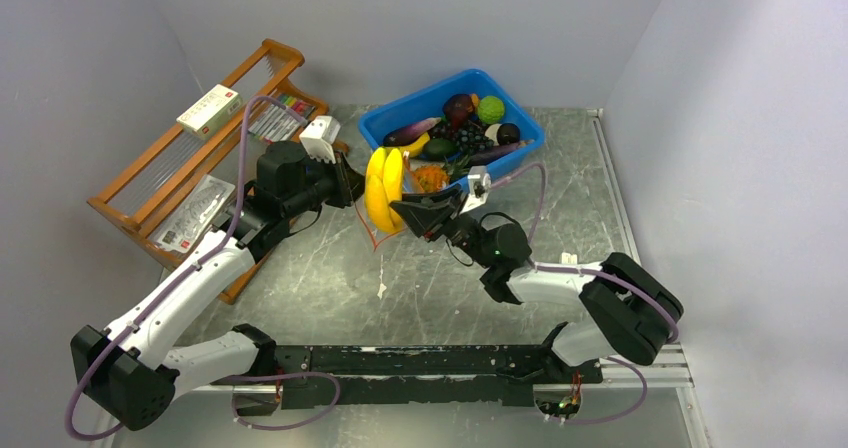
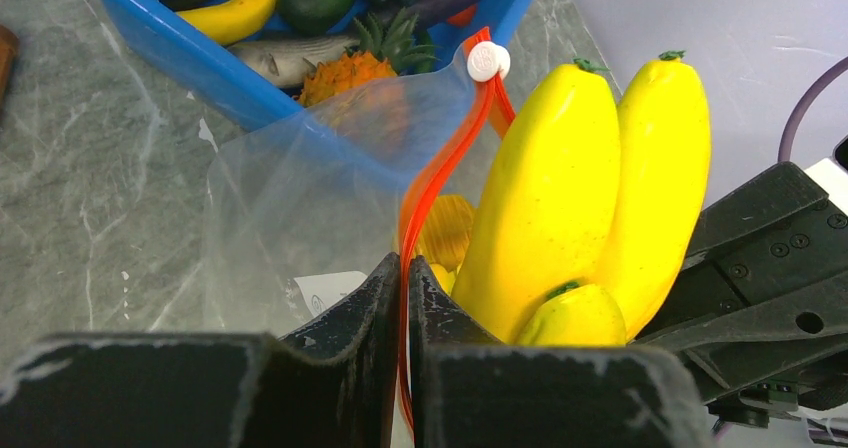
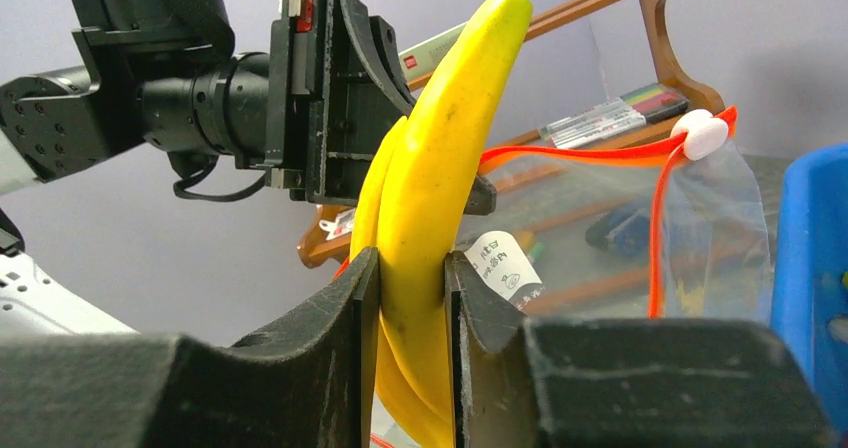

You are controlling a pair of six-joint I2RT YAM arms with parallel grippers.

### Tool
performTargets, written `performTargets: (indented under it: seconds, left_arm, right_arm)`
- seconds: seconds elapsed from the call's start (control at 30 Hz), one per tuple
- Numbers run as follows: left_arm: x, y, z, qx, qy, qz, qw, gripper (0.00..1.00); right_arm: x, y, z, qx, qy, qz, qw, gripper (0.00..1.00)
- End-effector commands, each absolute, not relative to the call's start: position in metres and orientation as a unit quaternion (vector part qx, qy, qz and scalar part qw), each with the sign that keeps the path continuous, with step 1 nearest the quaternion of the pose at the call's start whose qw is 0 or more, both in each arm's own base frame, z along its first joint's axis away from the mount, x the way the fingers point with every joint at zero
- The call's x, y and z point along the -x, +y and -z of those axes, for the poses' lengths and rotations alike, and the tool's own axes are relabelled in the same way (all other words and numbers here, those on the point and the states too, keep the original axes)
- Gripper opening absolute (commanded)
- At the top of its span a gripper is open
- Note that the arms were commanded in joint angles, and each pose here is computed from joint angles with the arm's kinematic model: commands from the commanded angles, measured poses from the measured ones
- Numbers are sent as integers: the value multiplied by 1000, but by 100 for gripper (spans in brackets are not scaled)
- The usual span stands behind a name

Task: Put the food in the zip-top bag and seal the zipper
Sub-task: Place the fake fruit in the zipper food storage bag.

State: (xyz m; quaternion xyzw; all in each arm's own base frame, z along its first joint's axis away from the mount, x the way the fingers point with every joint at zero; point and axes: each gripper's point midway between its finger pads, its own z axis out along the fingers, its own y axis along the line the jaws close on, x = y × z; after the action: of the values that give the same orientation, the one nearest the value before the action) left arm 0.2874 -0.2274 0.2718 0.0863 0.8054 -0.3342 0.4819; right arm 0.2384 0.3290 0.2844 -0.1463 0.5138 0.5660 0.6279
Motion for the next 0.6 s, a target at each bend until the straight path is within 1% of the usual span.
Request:
performTargets:
  seconds: [0.0,0.27,0.43,0.57]
  left_arm:
    - [-283,-229,-277,-90,798,351,482,7]
    - [-282,-233,-281,-92,794,364,478,7]
    - [-281,-231,-283,-95,796,357,479,7]
    - [-280,-228,-283,-91,796,356,482,7]
  right_arm:
    - [-234,329,-293,169,501,-557,641,25]
    - [-235,335,-279,227,520,-514,643,33]
    - [-229,342,-286,255,518,-517,632,38]
    - [-230,346,-285,270,529,-509,623,39]
